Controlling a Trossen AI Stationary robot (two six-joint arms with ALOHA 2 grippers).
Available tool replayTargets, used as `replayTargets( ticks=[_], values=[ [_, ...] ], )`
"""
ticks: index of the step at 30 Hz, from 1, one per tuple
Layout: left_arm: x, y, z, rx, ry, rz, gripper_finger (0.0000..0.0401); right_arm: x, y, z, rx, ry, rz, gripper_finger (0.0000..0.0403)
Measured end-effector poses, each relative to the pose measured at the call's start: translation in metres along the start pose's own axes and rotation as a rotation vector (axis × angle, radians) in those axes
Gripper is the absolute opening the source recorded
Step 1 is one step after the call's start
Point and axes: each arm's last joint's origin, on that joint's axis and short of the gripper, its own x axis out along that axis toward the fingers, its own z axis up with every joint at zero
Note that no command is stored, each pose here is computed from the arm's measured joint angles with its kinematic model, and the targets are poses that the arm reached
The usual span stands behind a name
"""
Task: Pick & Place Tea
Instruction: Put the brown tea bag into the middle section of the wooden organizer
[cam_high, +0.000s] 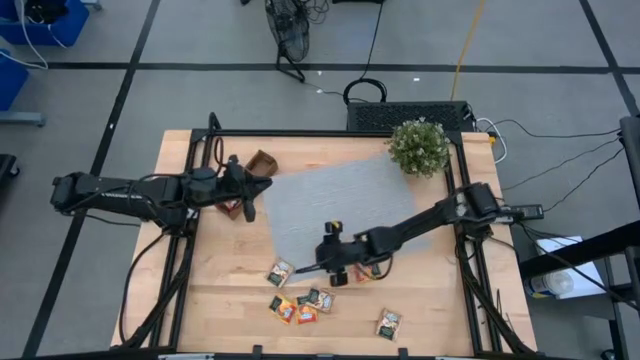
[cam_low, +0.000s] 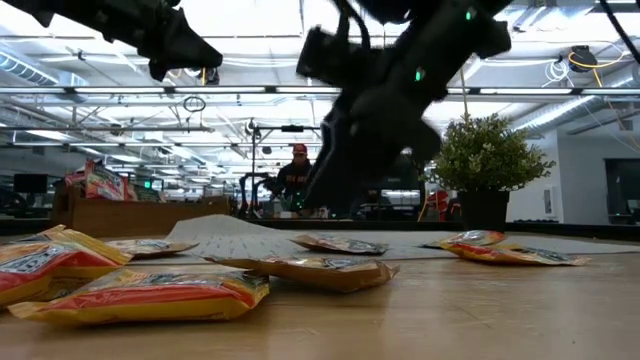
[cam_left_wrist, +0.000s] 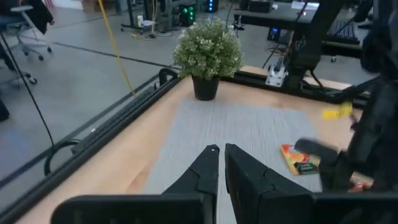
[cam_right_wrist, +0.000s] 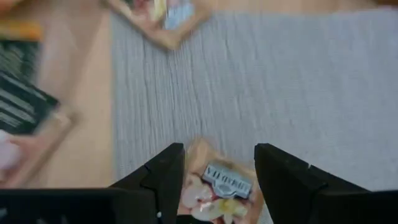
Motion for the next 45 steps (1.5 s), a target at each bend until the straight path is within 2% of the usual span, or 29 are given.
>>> replayTargets(
  ticks=[5,7,9,14,17,21,24,28,33,40,45],
  values=[
    [0.0,0.0,0.0,-0.029,0.0,0.0,0.0035,0.016,-0.005,-0.005,0.035,0.029,-0.141,0.0166],
    [0.0,0.0,0.0,-0.03,-0.003,0.0,0.0035,0.018,-0.009,-0.005,0.076,0.028,-0.132,0.0162],
    [0.0,0.0,0.001,-0.031,-0.005,0.0,0.0035,0.019,-0.009,-0.007,0.118,0.041,-0.038,0.016],
    [0.0,0.0,0.001,-0.031,-0.005,0.0,0.0035,0.017,0.002,-0.01,0.234,0.107,0.282,0.0161],
    [0.0,0.0,0.001,-0.031,-0.005,0.0,0.0035,0.012,0.004,-0.016,0.313,0.204,0.324,0.0158],
    [0.0,0.0,0.001,-0.032,-0.005,0.0,0.0035,0.0,0.004,-0.021,0.369,0.31,0.306,0.0151],
    [0.0,0.0,0.001,-0.032,-0.005,0.0,0.0035,-0.014,0.004,-0.016,0.403,0.295,0.28,0.0147],
    [0.0,0.0,0.001,-0.032,-0.006,0.0,0.0035,-0.043,0.007,-0.003,0.383,0.2,0.162,0.0142],
    [0.0,0.0,0.001,-0.033,-0.006,-0.001,0.0035,-0.059,0.011,-0.004,0.425,0.207,0.012,0.0135],
    [0.0,0.0,0.001,-0.034,-0.006,-0.001,0.0035,-0.038,0.008,-0.005,0.572,0.337,-0.104,0.0134],
    [0.0,0.0,0.001,-0.034,-0.006,-0.001,0.0035,-0.014,0.008,-0.021,0.656,0.477,-0.142,0.0134]
  ],
)
